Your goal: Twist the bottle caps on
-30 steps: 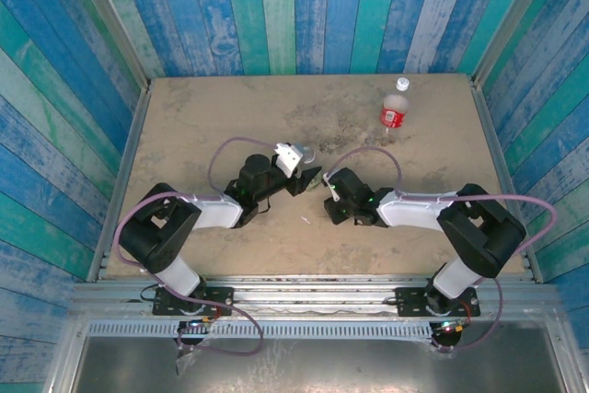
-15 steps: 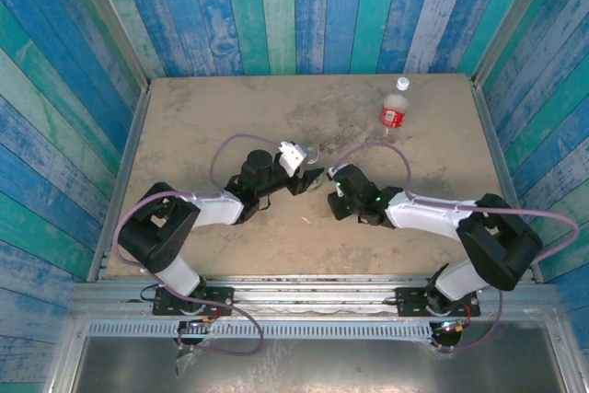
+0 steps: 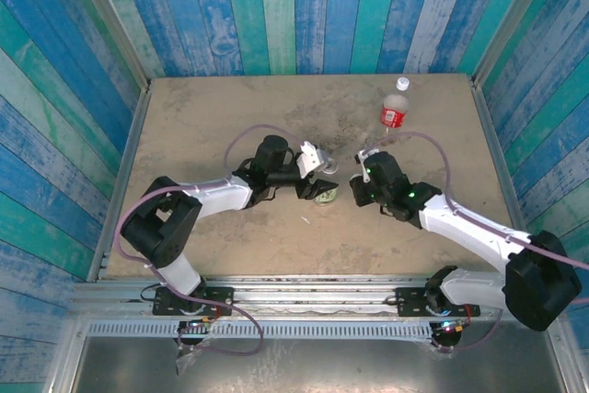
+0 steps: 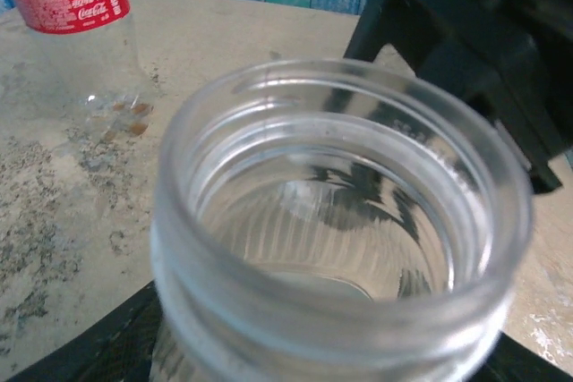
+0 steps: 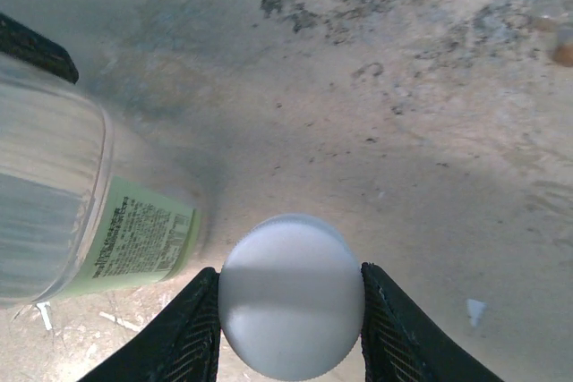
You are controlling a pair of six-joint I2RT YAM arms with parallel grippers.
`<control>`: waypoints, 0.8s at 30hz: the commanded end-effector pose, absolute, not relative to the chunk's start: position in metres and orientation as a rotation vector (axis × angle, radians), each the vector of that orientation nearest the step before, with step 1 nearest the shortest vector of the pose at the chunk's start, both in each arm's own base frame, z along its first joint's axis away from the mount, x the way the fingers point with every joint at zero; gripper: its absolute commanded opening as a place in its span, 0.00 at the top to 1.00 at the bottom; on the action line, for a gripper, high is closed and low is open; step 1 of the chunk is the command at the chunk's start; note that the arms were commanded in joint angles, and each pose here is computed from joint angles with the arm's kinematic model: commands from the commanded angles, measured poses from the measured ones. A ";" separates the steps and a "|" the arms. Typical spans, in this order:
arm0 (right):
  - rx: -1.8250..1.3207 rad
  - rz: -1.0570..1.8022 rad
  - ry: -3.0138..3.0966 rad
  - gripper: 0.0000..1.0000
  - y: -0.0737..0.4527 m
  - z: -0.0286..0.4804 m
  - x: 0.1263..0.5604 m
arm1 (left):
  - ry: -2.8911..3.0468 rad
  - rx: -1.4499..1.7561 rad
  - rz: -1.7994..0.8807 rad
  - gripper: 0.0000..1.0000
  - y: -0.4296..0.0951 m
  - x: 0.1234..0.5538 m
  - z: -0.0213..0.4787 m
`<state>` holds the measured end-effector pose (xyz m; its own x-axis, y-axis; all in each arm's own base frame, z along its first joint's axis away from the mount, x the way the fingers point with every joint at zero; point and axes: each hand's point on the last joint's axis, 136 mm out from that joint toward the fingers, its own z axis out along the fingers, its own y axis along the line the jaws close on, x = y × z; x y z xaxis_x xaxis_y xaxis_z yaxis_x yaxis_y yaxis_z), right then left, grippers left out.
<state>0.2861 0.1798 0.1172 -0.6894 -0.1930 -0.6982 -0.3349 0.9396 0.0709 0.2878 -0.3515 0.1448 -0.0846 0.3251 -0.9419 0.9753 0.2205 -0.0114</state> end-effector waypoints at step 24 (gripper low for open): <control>-0.605 0.457 2.271 0.60 0.213 0.235 0.277 | 1.440 1.052 -0.996 0.24 -0.352 0.286 0.129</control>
